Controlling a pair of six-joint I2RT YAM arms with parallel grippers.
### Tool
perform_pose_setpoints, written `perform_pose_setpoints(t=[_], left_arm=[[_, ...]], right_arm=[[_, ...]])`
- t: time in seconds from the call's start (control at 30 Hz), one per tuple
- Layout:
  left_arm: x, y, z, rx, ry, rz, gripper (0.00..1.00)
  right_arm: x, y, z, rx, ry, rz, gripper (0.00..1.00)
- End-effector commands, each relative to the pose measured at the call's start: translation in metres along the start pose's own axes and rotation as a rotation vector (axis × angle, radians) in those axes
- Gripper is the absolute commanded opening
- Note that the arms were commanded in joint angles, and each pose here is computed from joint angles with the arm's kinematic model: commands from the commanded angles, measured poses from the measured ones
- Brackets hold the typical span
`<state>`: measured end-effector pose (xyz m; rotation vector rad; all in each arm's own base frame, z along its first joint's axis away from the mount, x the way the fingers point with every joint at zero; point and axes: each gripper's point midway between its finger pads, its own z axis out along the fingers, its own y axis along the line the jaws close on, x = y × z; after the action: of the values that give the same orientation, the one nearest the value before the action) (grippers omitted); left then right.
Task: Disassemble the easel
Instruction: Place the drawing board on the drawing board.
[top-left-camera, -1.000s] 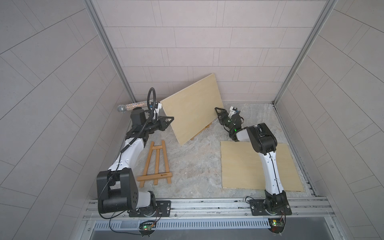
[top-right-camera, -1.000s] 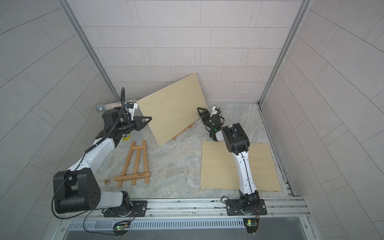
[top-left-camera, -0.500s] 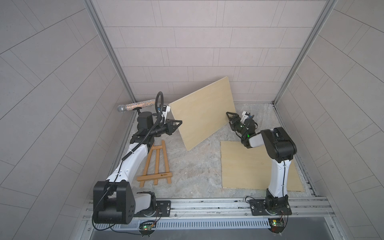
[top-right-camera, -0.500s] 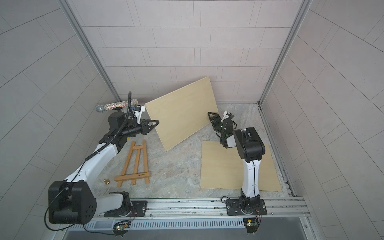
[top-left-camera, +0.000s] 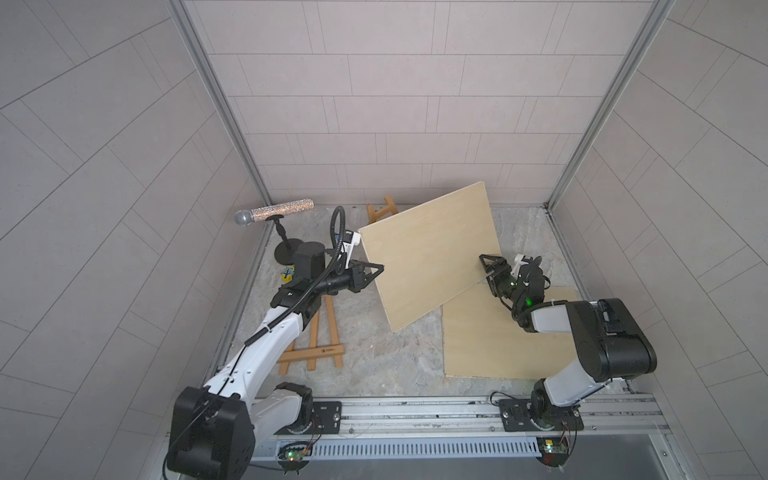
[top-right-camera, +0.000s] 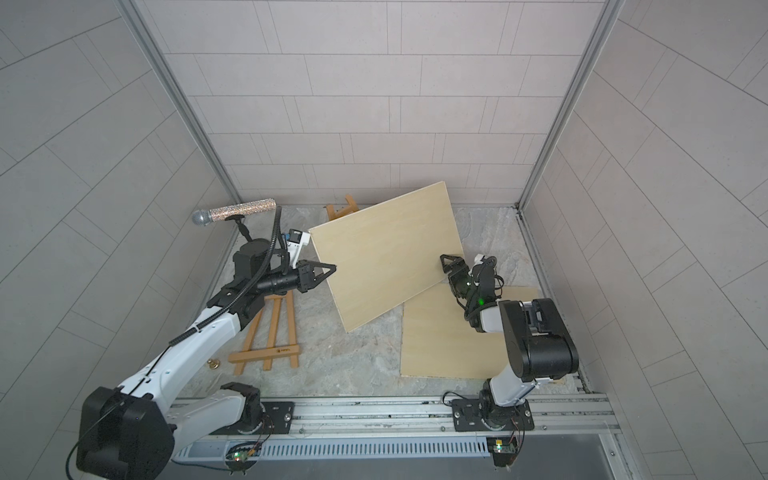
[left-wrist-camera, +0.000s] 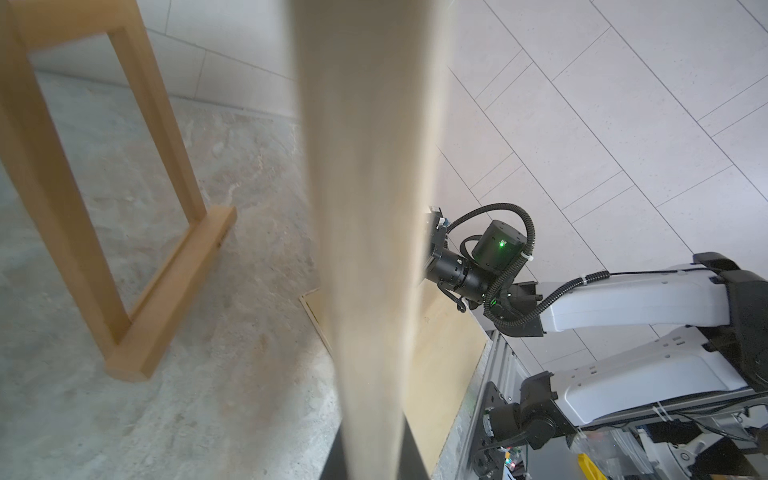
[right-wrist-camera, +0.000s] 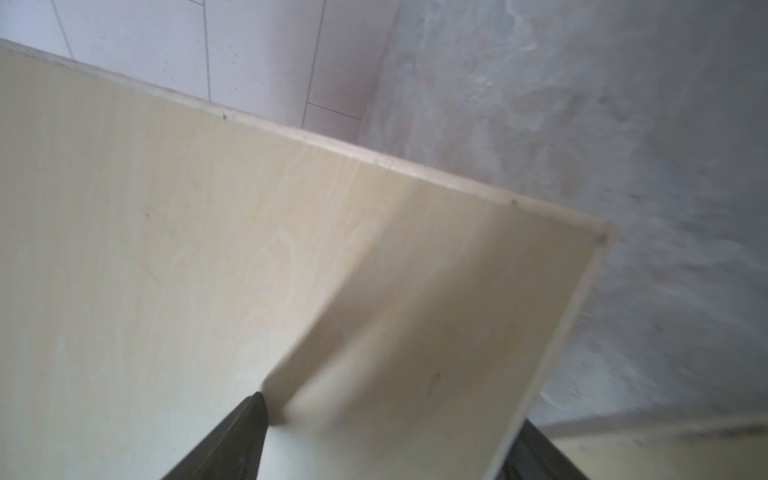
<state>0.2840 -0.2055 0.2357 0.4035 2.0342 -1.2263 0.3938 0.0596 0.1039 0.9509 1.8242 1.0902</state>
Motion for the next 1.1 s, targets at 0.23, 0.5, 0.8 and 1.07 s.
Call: perform_pose_setpoints(t=[0.23,0.5,0.8,1.07], left_arm=[[0.122,-0.017,0.022,0.056,0.342,-0.169,0.00],[0.136,-0.011,0.027,0.030,0.413,-0.216,0.00],[0.135,-0.011,0.031,0.039,0.414,-0.239,0.00],[0.137,0.015,0.045,-0.070,0.437,-0.304,0.00]], right_arm=[[0.025,0.066,-0.048,-0.197,0.063,-0.207,0.84],[0.045,0.041,-0.051,-0.013,0.198,-0.242,0.84],[0.064,0.013,-0.079,0.249,0.354,-0.336,0.85],[0.045,0.041,-0.096,0.319,0.362,-0.467,0.87]])
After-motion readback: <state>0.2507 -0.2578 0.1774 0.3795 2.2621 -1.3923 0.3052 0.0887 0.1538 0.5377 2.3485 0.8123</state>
